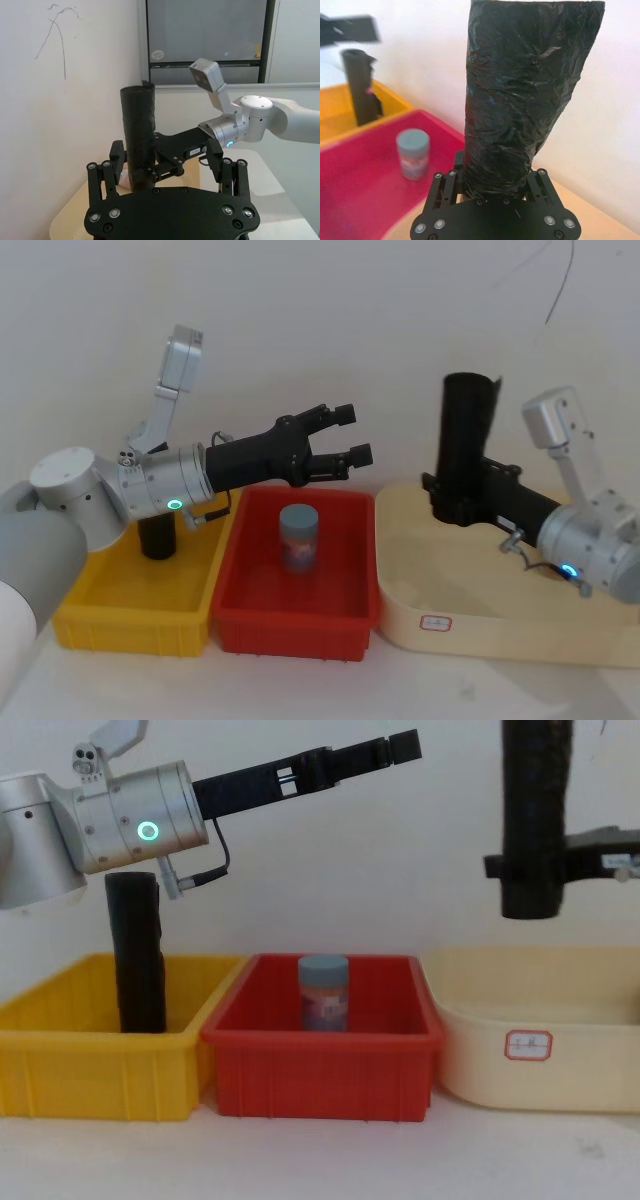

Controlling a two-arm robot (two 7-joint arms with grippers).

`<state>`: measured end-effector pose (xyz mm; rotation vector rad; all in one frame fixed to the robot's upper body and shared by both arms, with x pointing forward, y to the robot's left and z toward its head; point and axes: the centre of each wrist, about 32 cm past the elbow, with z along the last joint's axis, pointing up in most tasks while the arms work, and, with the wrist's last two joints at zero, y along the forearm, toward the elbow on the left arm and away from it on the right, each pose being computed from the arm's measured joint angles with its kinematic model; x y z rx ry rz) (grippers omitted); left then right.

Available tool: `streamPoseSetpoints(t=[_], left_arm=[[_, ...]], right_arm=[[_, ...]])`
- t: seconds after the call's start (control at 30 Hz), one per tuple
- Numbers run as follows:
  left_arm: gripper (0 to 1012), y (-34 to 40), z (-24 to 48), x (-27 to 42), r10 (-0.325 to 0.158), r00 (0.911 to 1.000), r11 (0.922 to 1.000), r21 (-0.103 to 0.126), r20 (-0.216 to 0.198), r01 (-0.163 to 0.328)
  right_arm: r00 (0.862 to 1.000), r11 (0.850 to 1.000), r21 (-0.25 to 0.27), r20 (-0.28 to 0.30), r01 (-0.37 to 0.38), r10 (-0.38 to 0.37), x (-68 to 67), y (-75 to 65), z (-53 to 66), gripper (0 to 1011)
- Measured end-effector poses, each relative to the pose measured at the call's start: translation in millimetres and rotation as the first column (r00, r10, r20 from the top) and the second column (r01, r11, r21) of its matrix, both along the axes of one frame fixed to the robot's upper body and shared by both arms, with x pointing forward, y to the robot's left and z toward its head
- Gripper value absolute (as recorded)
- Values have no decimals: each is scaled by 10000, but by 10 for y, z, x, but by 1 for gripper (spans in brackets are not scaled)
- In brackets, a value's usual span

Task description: Pick up the garbage bag with the one hand and transfer it to the other hand.

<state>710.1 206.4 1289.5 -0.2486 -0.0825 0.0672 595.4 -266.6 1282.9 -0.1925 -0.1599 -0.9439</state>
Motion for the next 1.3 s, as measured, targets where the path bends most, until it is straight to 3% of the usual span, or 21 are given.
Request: streamPoseSetpoints(t=[0.23, 0.77, 1.3], left_arm=[[1001, 0, 0, 0, 1, 10000, 10000, 0, 0, -1], [1001, 0, 0, 0, 1, 10000, 10000, 1, 0, -1], [1001, 0, 0, 0, 0, 10000, 10000, -1, 0, 0]], right_arm=[[9967, 9976, -114, -436, 678, -682, -14, -164, -56, 552], [9874, 9911, -258, -860, 1308, -1326, -30, -328, -112, 996], [9839, 9886, -296, -970, 1479, -1501, -35, -370, -125, 1000]])
